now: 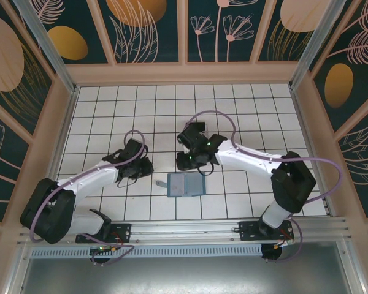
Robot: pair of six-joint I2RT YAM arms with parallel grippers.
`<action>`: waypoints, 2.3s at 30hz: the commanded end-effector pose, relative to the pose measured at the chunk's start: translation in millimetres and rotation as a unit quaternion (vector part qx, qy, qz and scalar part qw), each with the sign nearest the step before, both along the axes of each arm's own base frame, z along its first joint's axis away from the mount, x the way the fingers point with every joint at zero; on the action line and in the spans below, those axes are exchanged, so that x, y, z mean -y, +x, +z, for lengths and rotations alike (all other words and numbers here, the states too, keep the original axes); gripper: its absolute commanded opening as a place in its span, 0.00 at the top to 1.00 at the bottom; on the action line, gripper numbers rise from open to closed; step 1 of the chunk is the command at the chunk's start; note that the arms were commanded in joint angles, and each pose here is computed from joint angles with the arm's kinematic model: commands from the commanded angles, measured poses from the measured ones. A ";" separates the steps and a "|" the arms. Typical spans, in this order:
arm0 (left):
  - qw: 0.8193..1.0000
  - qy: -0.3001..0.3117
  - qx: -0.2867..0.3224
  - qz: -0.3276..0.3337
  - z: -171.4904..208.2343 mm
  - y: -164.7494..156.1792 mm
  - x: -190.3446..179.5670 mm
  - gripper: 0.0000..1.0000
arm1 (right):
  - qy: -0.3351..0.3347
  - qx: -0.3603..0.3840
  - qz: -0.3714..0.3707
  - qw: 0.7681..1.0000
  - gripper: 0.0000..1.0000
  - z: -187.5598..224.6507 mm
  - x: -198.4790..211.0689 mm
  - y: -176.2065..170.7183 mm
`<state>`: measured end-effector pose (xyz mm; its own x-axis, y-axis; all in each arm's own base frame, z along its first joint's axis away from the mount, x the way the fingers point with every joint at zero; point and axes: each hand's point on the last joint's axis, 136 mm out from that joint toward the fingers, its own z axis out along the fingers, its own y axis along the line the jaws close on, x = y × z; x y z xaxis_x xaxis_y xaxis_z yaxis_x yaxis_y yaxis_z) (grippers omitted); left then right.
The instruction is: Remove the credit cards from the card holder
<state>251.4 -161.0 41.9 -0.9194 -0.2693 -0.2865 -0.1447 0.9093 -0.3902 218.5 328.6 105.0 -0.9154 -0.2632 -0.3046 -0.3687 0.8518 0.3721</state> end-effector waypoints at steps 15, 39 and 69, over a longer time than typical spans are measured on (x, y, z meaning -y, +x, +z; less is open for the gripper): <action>1.000 -0.013 0.013 -0.007 -1.0 -6.4 -17.5 0.81 | 0.073 -0.140 -0.006 0.987 0.69 -53.8 -64.7 -47.2; 1.000 -0.023 0.008 -0.013 1.5 -4.7 -11.7 0.81 | -0.046 -0.128 -0.051 0.989 0.67 -87.8 -11.9 -51.7; 0.998 -0.025 0.006 -0.051 3.2 3.8 -0.3 0.82 | -0.306 0.000 -0.094 0.947 0.54 -78.0 27.9 -38.7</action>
